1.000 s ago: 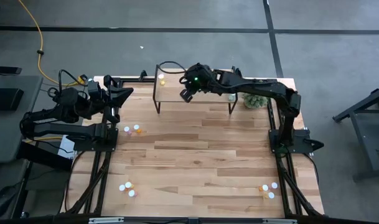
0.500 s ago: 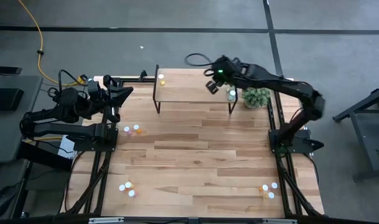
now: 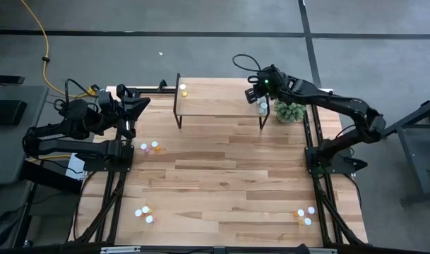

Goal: Pick and place medicine bottles onto shelf by color
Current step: Put the blue pill bottle aligned with the other blue pill bottles on the shelf

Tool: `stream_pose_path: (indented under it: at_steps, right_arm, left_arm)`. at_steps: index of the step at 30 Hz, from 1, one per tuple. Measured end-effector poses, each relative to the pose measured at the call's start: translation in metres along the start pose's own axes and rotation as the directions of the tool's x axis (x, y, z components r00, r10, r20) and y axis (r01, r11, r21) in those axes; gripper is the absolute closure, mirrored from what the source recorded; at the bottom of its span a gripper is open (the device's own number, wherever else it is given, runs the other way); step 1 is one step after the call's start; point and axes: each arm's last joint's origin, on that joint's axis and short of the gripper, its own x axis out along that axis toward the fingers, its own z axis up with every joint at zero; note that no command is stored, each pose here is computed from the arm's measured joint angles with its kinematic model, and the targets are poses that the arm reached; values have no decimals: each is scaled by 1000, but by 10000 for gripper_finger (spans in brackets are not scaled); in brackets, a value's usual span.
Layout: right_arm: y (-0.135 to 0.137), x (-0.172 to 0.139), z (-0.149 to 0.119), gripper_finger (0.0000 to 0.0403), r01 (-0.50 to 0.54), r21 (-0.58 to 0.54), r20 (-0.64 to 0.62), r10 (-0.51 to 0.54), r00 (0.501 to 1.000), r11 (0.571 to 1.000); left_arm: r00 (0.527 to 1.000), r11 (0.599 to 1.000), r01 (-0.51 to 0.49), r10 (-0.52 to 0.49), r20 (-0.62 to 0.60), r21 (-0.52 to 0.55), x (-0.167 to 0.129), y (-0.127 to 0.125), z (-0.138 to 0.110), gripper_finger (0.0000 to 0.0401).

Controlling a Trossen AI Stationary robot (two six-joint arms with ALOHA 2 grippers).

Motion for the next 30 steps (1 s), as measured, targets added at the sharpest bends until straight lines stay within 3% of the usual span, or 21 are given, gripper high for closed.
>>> stream_pose_path:
  at_steps: [30]
  right_arm:
    - [-3, 6, -4, 304, 49, 88, -31, -47, 998, 995]
  left_arm:
    - [1000, 1000, -22, 22, 5, 1, 0, 1, 0, 401]
